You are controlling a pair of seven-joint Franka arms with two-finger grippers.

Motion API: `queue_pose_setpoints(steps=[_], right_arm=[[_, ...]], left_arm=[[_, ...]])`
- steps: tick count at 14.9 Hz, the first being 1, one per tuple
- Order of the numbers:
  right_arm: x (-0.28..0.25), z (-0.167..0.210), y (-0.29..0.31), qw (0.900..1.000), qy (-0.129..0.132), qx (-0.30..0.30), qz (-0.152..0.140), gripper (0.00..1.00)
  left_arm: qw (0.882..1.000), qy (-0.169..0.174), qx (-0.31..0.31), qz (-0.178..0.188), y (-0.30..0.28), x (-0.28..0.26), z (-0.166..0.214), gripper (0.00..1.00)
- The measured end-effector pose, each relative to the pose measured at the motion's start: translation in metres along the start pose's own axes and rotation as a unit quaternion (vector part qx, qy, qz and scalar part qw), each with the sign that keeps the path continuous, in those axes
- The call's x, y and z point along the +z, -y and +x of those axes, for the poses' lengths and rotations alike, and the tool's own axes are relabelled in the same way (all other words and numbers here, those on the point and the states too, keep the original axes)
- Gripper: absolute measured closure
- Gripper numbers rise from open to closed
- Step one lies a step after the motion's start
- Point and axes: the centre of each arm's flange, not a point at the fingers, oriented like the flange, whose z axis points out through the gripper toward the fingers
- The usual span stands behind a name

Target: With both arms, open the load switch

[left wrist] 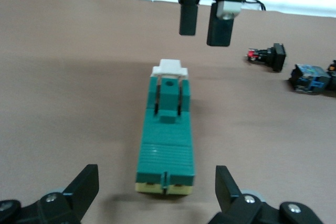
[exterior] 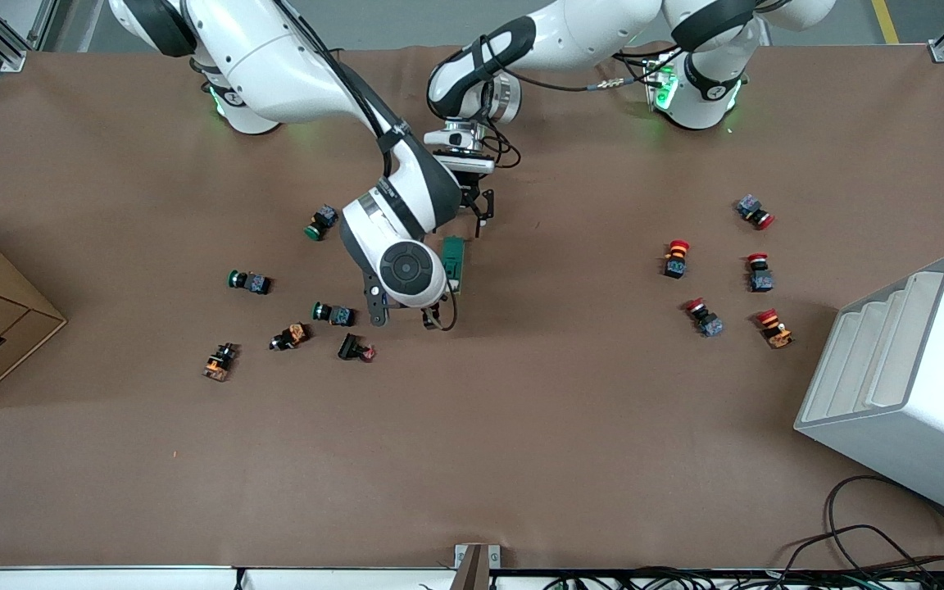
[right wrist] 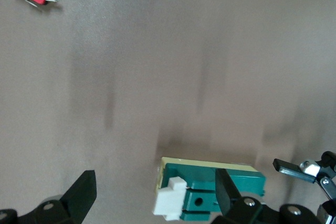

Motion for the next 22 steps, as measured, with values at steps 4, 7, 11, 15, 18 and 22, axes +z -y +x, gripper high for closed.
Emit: queue_pose_setpoints(steps=[4, 7, 11, 15, 18, 22], right_arm=[[0.018, -0.012, -0.004, 1.000, 0.011, 0.017, -0.014, 0.00], [0.019, -0.028, -0.013, 0.999, 0.018, 0.019, -0.020, 0.00], [0.026, -0.046, -0.029, 0.999, 0.008, 0.008, -0.033, 0.00], [0.022, -0.045, -0.033, 0.999, -0.005, 0.006, -0.053, 0.00], [0.020, -0.044, -0.040, 0.996, -0.020, 0.003, -0.083, 0.00], [0.018, -0.049, -0.049, 0.994, -0.032, -0.004, -0.104, 0.00]], left_arm=[[0.999, -0.032, 0.008, -0.005, 0.005, 0.003, -0.018, 0.02], [0.999, -0.033, 0.011, -0.011, 0.002, -0.003, -0.022, 0.01], [0.999, -0.034, 0.039, -0.014, 0.000, -0.007, -0.026, 0.01], [0.997, -0.035, 0.065, -0.015, -0.002, -0.008, -0.026, 0.01], [0.996, -0.036, 0.075, -0.012, 0.000, -0.006, -0.028, 0.01], [0.997, -0.036, 0.071, -0.002, -0.002, -0.006, -0.028, 0.00]])
